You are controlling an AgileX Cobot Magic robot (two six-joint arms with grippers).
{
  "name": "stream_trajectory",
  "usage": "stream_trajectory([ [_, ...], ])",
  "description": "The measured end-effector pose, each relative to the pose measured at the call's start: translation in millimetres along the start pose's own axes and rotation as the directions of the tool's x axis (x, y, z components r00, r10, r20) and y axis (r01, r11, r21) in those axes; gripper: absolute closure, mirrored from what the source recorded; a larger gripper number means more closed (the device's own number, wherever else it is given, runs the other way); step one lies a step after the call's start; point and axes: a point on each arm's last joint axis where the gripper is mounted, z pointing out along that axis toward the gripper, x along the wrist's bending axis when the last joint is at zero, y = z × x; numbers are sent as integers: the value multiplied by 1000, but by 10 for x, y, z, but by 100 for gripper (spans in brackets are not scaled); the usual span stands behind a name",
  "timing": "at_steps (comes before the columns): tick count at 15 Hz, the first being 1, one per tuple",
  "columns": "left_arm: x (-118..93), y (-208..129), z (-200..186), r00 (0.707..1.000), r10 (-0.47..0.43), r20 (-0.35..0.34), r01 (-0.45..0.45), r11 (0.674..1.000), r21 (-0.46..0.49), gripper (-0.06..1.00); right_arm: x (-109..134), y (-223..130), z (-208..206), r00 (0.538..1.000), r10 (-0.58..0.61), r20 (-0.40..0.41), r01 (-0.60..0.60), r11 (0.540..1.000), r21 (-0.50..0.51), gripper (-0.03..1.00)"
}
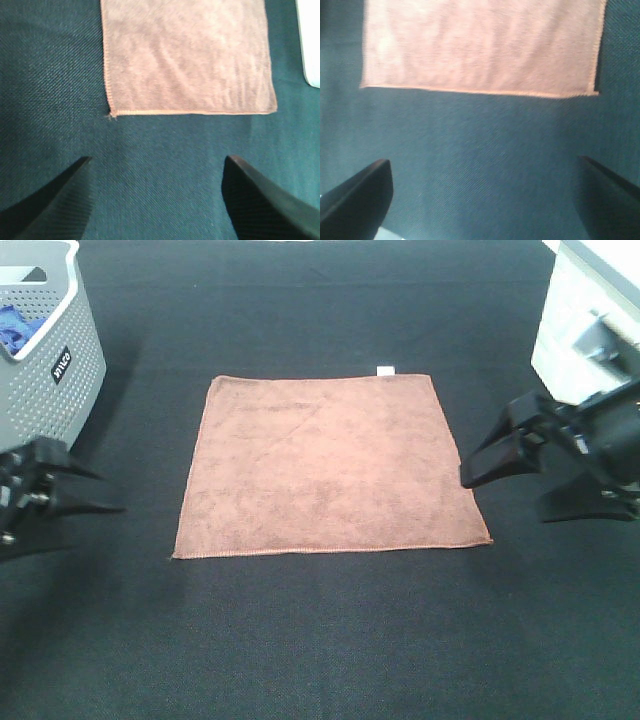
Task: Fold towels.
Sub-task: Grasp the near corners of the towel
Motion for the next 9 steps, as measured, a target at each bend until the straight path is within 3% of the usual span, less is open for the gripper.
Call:
stream_trajectory([
  [7,273,238,591,998,-62,-14,63,995,73,27,-333,367,657,999,3,34,-6,994,106,7],
  [9,305,307,730,998,-65,10,63,993,97,27,-408,414,804,999,1,37,-6,991,132,7],
])
